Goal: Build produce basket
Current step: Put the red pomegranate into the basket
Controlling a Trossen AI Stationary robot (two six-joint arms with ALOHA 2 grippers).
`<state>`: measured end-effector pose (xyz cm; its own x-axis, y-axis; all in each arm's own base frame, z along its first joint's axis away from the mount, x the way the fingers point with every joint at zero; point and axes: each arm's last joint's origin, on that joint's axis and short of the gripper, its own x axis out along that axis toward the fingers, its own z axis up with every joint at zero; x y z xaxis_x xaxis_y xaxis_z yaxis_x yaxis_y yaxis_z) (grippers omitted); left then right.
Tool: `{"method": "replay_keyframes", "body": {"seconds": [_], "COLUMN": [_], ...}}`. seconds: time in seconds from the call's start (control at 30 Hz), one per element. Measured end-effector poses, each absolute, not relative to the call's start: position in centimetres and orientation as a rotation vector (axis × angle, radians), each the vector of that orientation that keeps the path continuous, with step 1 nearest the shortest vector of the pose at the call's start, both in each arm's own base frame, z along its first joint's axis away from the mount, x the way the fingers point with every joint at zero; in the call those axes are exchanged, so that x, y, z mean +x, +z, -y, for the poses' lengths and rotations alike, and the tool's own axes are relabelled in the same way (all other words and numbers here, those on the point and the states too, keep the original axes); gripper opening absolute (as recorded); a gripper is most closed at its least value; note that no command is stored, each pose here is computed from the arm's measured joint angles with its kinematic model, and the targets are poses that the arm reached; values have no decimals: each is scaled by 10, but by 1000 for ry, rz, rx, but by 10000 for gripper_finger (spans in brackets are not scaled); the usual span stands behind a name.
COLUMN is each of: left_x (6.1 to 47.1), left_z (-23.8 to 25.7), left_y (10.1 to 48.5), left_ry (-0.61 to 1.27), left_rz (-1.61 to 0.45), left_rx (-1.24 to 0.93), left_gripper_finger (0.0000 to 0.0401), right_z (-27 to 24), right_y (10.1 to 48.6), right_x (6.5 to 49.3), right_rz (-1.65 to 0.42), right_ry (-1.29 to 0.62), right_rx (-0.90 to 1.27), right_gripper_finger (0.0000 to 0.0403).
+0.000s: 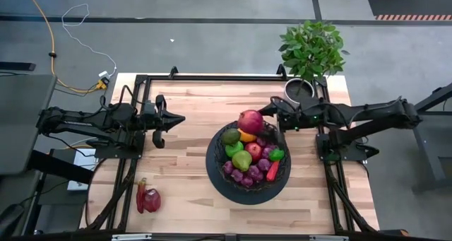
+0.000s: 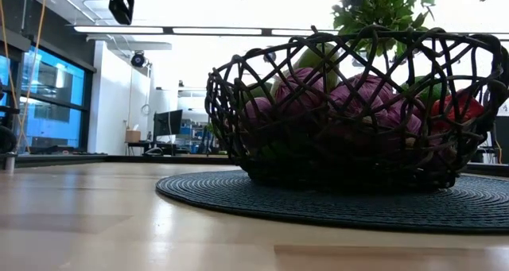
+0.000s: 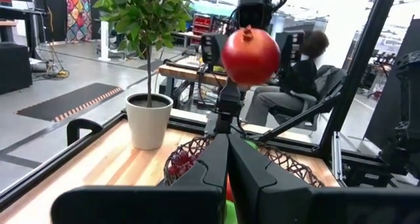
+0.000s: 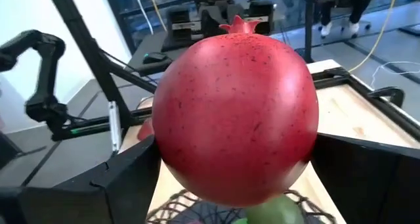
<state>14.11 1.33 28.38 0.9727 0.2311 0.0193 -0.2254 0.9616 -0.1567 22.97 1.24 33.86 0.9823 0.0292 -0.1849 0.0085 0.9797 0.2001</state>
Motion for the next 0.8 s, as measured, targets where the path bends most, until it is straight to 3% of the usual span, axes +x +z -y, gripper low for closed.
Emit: {"method": "replay_keyframes", "body": {"seconds": [0.47, 0.63, 0.8], "left_x": [141, 141, 141], "left_z": [-13, -13, -13], "left_y": [286, 286, 286], "left_ry": [211, 211, 211], "left_rz": [55, 55, 55], "left_rx": [-155, -155, -155], "left_gripper_finger": [0, 0, 0], "right_z": [-17, -16, -13], "right_y": [337, 317, 295], "right_x": [228, 223, 208], "right_rz": [-202, -220, -10], "right_ry": [-28, -58, -68], "right_rx": [155, 165, 271], "right_gripper_finger": [337, 337, 337]}}
